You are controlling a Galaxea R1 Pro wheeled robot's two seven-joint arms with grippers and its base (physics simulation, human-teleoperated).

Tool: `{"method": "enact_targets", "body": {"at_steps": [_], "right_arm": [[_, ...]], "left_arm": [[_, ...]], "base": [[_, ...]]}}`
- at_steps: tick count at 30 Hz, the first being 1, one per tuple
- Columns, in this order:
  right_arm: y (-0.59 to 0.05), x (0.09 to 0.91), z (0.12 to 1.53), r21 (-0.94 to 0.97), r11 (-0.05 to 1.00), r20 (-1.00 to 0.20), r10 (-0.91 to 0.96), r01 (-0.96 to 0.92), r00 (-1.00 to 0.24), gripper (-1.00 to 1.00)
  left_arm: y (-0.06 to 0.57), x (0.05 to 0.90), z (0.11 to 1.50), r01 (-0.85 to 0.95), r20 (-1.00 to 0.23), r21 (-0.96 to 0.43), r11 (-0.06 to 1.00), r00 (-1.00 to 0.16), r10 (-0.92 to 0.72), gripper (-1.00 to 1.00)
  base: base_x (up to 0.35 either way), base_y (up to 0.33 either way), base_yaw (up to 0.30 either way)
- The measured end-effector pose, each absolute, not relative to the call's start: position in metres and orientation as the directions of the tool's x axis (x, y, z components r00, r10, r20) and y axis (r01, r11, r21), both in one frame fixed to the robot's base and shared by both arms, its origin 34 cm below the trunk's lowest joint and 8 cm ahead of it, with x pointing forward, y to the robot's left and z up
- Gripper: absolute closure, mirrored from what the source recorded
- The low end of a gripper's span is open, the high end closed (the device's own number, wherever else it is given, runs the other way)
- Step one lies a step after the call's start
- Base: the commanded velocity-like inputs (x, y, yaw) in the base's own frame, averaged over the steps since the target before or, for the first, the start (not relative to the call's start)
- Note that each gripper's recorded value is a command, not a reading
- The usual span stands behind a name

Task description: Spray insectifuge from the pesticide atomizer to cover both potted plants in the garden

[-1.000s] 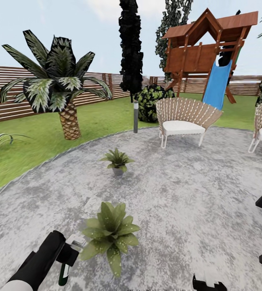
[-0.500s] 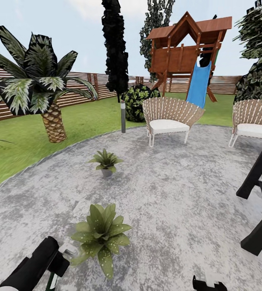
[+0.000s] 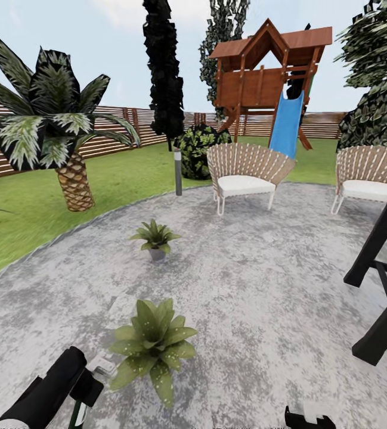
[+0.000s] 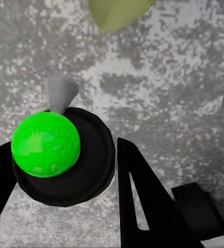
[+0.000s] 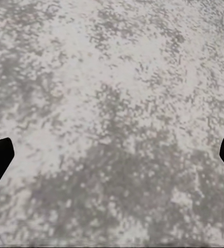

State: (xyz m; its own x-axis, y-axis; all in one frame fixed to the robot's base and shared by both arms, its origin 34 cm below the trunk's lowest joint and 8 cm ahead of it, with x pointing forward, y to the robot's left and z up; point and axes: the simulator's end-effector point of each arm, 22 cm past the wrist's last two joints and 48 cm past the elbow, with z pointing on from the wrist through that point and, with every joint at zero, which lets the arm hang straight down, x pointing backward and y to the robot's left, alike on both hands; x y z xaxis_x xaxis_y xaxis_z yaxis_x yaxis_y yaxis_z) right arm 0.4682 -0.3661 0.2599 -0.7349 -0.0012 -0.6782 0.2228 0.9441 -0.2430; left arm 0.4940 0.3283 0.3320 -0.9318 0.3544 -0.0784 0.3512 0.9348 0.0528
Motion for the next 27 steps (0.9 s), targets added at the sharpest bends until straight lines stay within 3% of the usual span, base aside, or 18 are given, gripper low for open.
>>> {"method": "enact_targets", "body": {"at_steps": [9,14,27], "right_arm": [[-0.366,0.468,0.260,-0.243,0.944,-0.678,-0.001,0.223,-0.735,-1.00],[-0.366,0.468,0.260,-0.243,0.944,-0.678,-0.001,0.223,-0.735,-1.00],[-0.366,0.468,0.260,-0.243,0.944,-0.679,-0.001,0.223,-0.735,-1.00]], "left_arm": [[0.319,0.489,0.332,0.386,-0.067,0.005,0.922,-0.920,0.386,1.00],[0.317,0.482,0.328,0.397,-0.056,0.003,0.918,-0.916,0.396,1.00],[0.311,0.462,0.314,0.476,0.008,0.014,0.879,-0.879,0.476,1.00]], "base": [[0.037,0.329,-0.288],[0.017,0.095,-0.285],[-0.069,0.002,-0.028]]}}
